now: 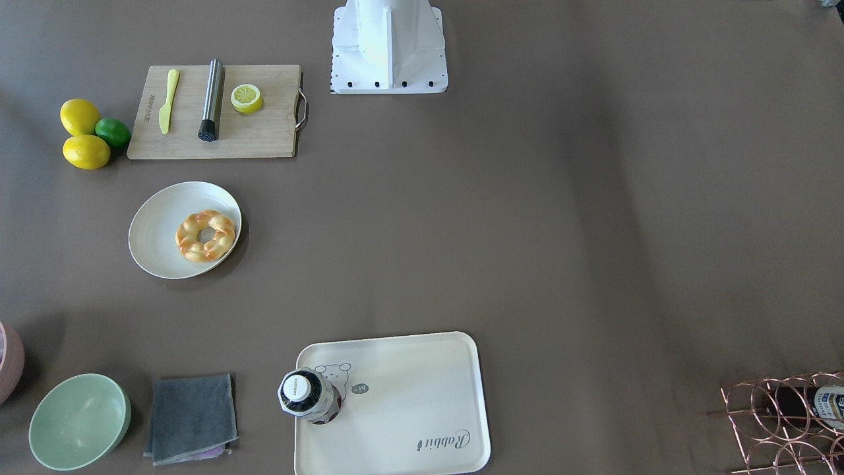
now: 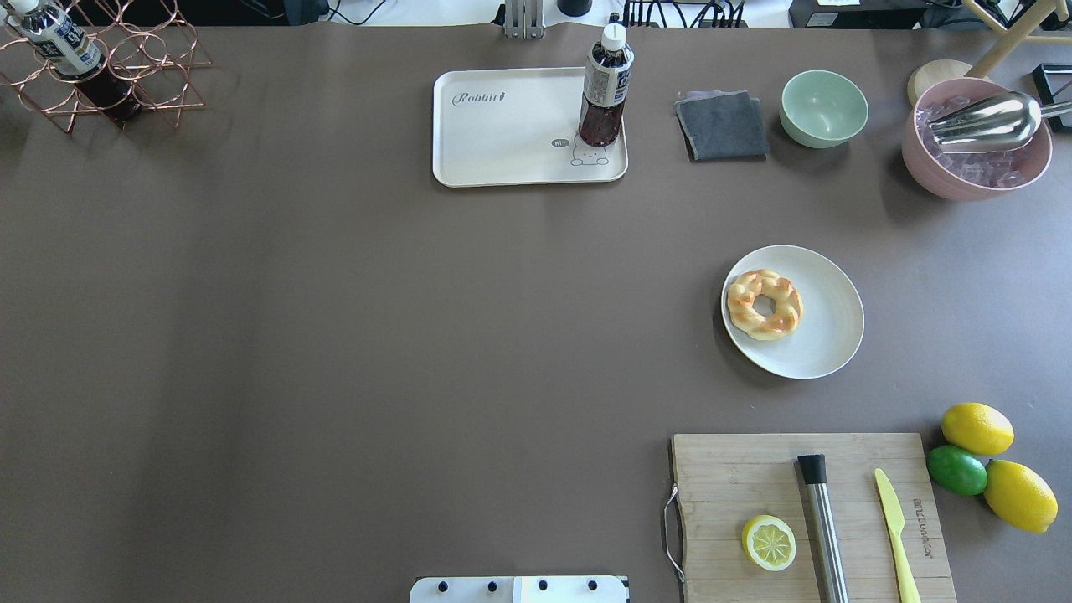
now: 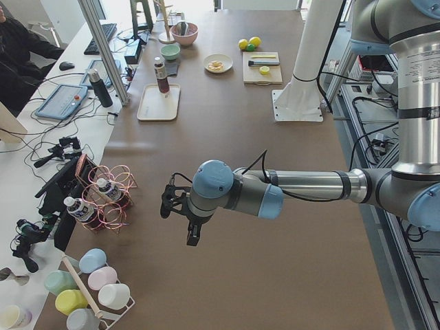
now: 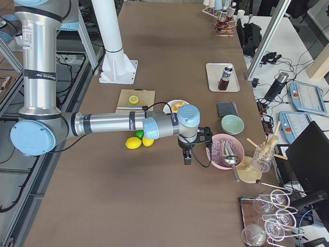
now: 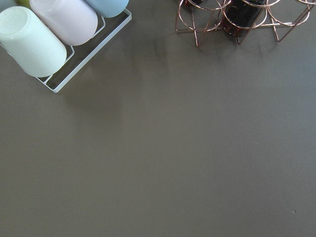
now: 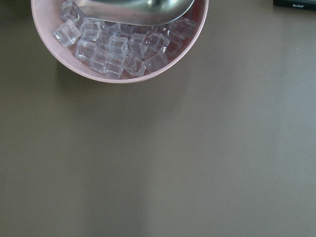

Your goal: Place donut on tray

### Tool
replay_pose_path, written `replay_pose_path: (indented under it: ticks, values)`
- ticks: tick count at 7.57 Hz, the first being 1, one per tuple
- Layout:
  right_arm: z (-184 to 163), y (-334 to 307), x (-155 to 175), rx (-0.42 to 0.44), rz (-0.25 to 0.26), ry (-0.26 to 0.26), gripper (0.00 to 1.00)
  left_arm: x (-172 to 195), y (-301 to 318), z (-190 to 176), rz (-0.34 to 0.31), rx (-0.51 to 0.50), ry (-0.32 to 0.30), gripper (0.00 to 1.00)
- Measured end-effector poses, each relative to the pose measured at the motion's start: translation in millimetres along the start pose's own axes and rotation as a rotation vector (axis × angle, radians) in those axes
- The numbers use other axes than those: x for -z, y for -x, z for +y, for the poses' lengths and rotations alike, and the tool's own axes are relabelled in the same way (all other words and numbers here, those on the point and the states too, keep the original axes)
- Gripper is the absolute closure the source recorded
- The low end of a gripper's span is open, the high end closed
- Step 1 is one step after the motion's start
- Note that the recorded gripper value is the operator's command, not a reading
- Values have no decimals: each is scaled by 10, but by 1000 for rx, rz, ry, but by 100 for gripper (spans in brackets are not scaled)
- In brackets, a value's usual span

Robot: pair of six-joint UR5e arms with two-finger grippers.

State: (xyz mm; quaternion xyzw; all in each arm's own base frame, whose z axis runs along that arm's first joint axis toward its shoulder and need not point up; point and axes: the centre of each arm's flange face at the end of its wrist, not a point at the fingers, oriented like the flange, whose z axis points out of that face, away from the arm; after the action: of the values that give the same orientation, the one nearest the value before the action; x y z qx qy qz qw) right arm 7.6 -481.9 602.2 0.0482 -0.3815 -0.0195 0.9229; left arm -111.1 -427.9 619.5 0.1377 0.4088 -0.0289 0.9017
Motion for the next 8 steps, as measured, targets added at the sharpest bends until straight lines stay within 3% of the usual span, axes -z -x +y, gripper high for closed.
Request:
replay_pose_path:
  ticks: [2, 4, 5, 6, 8]
  values:
    - [14, 268, -86, -14, -14, 16, 0, -6, 19, 124, 1, -21, -19, 2]
    - [-17, 961, -281, 0, -39, 47, 0, -4, 18, 146, 2, -22, -23, 2]
    - [-25, 1376, -379, -6, -67, 31, 0, 5, 14, 148, 2, -23, -25, 2]
    - [6, 1728, -522, -22, -91, 0, 0, 5, 24, 152, -1, -20, -26, 2]
    - [180, 2151, -988, -7, -94, 19, 1, 5, 37, 158, -8, -18, -26, 2]
